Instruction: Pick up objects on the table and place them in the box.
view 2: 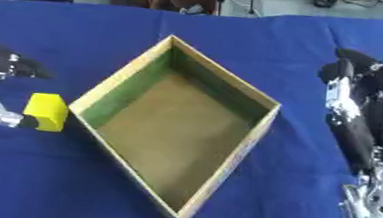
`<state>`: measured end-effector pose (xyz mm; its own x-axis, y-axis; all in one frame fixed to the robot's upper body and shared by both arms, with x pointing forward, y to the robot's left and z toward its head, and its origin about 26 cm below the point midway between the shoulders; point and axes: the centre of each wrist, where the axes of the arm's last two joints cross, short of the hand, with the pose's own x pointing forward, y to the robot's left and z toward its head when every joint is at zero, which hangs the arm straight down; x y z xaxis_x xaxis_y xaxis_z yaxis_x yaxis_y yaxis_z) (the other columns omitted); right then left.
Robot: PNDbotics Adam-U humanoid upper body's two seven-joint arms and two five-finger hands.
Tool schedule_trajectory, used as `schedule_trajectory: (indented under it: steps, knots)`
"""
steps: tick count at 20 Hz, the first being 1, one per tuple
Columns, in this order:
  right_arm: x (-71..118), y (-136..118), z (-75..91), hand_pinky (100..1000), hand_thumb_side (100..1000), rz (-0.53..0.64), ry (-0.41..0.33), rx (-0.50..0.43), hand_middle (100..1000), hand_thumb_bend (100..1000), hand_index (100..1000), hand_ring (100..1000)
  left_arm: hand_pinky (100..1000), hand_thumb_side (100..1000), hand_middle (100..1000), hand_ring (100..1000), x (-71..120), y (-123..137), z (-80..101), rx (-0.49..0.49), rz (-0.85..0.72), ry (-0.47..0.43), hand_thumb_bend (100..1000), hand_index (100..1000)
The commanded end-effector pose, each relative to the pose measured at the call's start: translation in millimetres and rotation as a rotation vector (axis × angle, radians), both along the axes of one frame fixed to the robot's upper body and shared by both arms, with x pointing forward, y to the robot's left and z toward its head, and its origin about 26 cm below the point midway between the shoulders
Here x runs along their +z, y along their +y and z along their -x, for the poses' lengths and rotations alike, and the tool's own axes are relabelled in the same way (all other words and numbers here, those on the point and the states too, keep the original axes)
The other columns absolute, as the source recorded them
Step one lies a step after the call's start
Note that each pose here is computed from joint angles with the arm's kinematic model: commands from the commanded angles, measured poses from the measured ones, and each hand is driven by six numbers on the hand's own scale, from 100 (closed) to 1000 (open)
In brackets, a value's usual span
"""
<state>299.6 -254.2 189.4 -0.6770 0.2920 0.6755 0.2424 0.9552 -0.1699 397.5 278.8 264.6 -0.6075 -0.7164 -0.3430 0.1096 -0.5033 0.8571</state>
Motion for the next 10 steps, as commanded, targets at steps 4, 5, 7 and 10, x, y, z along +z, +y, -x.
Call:
schedule_trajectory:
  steps: [4,5,7,10]
  knots:
    - [5.3,0.8,0.7,696,580,0.016,-0.021,-0.002,570,100,750,634,734,1000,857,821,6.3,4.3,-2.6,-0.018,-0.14,0.068,645,1000]
    - [5.3,0.8,0.7,696,580,0.016,-0.021,-0.002,570,100,750,634,734,1000,857,821,5.8,4.4,-3.0,-0.017,-0.144,0.072,645,1000]
    - [5.4,0.9,0.7,697,580,0.016,-0.021,-0.001,570,100,750,634,732,1000,854,818,5.0,4.9,-3.7,-0.011,-0.154,0.078,648,1000]
    - [5.2,1.4,0.7,697,581,0.016,-0.021,0.001,570,100,750,634,721,1000,839,811,3.9,5.4,-6.3,0.003,-0.157,0.075,640,1000]
